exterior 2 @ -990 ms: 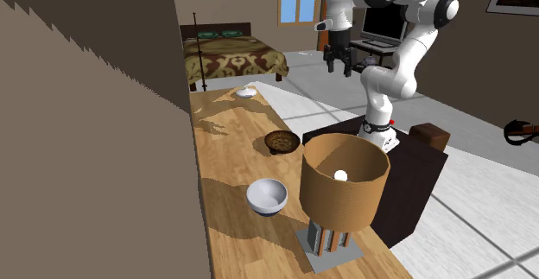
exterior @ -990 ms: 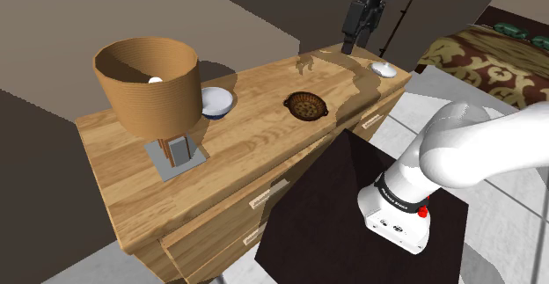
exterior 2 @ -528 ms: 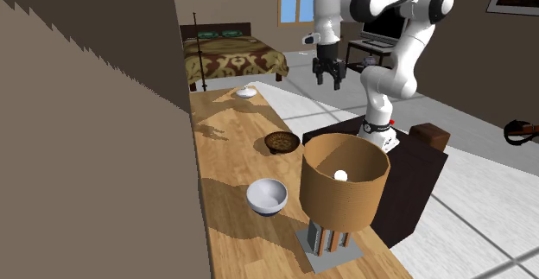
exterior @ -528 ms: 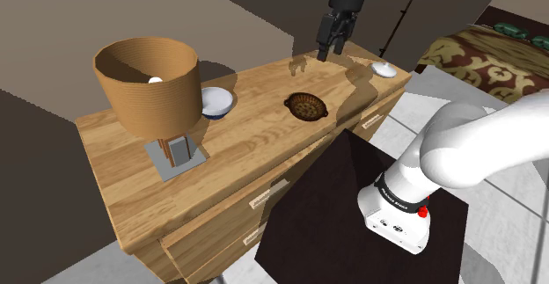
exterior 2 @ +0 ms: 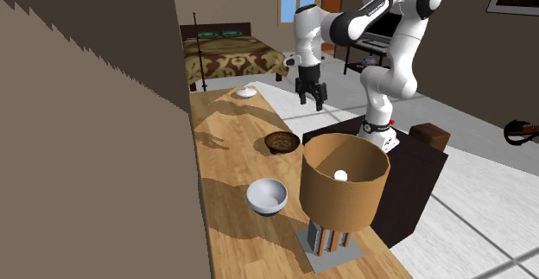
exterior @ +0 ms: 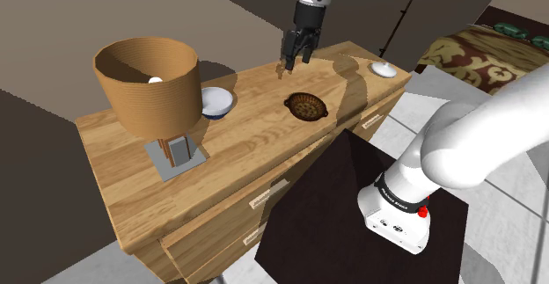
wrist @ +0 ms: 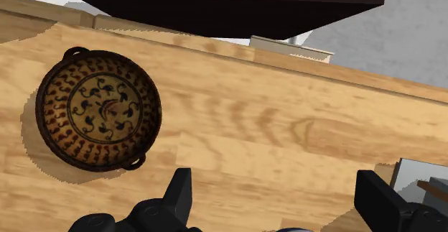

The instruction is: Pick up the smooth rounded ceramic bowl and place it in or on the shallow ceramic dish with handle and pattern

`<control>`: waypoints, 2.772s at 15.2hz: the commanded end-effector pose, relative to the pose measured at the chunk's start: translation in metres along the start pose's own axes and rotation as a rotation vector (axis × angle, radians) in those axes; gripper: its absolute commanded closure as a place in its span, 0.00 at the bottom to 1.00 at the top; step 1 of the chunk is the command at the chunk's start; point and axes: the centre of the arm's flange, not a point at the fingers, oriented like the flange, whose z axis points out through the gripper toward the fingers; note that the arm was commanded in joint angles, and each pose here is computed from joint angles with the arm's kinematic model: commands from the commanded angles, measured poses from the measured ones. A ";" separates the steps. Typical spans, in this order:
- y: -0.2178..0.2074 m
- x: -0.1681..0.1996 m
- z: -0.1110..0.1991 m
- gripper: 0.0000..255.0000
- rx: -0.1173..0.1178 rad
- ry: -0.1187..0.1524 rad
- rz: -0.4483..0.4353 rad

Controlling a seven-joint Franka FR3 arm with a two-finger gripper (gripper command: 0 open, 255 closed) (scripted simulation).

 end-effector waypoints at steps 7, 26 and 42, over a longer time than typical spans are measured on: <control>0.001 0.088 0.061 0.00 0.005 0.014 -0.029; -0.007 0.268 0.187 0.00 0.017 0.041 -0.090; -0.008 0.269 0.216 1.00 0.017 0.041 -0.090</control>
